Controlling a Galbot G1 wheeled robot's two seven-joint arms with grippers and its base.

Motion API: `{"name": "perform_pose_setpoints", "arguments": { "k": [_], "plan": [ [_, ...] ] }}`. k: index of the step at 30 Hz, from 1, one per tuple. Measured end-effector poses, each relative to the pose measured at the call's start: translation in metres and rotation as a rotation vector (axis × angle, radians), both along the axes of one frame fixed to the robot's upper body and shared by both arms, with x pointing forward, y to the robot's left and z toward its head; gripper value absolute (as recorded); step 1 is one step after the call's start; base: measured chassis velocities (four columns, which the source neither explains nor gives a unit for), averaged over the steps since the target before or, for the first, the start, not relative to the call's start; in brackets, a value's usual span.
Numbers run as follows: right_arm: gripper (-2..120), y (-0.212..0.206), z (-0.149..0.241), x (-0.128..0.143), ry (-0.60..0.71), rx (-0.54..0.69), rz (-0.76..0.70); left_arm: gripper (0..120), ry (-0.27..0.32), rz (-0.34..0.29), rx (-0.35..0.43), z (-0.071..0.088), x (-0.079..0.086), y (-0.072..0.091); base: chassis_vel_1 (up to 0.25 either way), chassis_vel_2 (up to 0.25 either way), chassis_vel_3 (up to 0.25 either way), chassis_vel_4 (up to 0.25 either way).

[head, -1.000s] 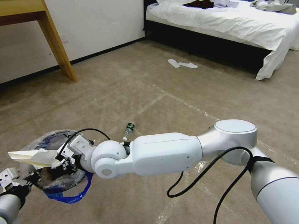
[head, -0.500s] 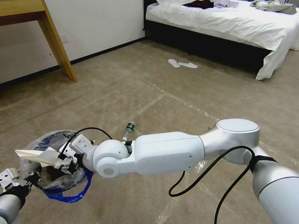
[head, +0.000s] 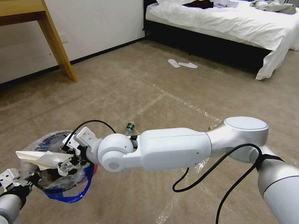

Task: Pick up the trash bin and place the garbage on the floor into it.

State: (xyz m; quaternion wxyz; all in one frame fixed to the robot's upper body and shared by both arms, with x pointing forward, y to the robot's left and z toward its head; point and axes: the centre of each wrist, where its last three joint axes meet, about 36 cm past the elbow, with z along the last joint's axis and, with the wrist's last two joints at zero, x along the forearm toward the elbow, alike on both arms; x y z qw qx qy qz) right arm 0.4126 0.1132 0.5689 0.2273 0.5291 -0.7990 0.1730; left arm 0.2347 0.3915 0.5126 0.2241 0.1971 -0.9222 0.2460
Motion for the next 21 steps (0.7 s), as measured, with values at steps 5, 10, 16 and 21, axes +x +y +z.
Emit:
{"name": "perform_pose_setpoints", "arguments": {
  "k": [5, 10, 16, 21],
  "plan": [
    [100, 0.004, -0.008, 0.002, -0.025, -0.013, 0.006, 0, -0.005, -0.004, 0.005, 0.004, -0.001, -0.001, 0.0, 0.0, 0.0, 0.0],
    [100, 0.005, -0.011, 0.004, -0.1, -0.034, 0.02, 0, -0.014, -0.011, 0.003, 0.006, -0.002, -0.003, 0.0, 0.0, 0.0, 0.0],
    [100, -0.003, 0.002, 0.005, -0.188, -0.056, 0.035, 0, -0.009, -0.005, 0.003, 0.005, -0.001, -0.002, 0.0, 0.0, 0.0, 0.0],
    [100, -0.012, 0.013, 0.005, -0.217, -0.057, 0.041, 0, -0.001, 0.003, -0.001, 0.001, -0.001, 0.0, 0.0, 0.0, 0.0, 0.0]
  ]
}}
